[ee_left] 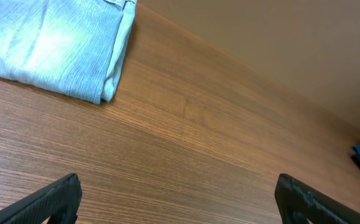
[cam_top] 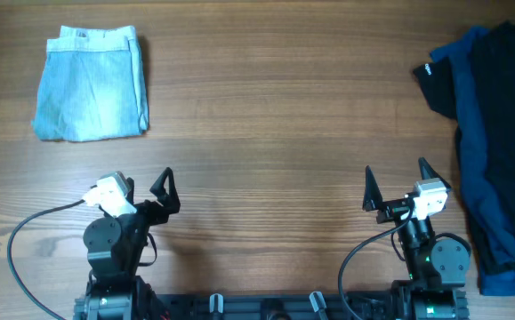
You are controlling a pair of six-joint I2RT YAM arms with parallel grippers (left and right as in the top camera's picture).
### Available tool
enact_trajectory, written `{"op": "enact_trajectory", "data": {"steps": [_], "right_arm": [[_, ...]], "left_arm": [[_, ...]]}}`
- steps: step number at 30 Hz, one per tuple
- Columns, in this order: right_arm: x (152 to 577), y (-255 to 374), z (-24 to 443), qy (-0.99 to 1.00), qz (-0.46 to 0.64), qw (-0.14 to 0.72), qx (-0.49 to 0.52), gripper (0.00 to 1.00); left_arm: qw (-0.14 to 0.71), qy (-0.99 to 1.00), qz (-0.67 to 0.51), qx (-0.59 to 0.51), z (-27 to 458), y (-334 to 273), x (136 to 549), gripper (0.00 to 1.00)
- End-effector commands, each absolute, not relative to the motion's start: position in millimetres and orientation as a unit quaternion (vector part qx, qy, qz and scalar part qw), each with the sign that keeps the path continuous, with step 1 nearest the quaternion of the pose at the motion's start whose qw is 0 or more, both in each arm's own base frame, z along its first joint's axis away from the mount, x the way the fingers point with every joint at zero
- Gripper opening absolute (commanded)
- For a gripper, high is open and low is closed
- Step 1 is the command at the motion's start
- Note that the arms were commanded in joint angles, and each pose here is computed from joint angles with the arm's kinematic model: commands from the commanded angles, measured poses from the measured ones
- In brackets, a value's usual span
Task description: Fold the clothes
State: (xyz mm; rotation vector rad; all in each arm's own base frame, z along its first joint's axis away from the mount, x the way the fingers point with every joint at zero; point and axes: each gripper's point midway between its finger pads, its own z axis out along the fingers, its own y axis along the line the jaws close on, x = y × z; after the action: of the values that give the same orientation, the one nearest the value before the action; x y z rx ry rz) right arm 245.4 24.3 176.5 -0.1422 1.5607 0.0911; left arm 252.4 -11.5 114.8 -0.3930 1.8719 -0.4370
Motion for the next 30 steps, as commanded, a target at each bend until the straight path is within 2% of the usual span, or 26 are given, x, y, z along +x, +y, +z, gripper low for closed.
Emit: {"op": "enact_trajectory", "data": {"steps": [1,10,15,23,30], "right_arm": [[244.3,28.4,178.4,0.698,0.042,0.711,-0.078,1.0],[244.4,28.4,178.4,0.698,0.042,0.711,-0.078,1.0],[244.4,28.4,178.4,0.698,0.042,0.711,-0.078,1.0],[244.4,28.4,178.4,0.698,0.042,0.711,-0.078,1.0],[244.4,28.4,178.4,0.698,0.042,0.711,-0.078,1.0]], "left_arm": [[0.559,0.791,-0.182,-0.168,104.4,-10.8,249.6,1.0],[0.591,0.773,-0.165,-0.159,117.0,-13.6,250.0,1.0],[0.636,0.759,-0.121,-0.064,137.0,-23.2,248.0,1.0],[0.678,0.731,-0.073,0.015,157.9,-28.8,244.3,1.0],[0.68,0.731,-0.059,0.028,158.1,-28.2,244.4,1.0]]}}
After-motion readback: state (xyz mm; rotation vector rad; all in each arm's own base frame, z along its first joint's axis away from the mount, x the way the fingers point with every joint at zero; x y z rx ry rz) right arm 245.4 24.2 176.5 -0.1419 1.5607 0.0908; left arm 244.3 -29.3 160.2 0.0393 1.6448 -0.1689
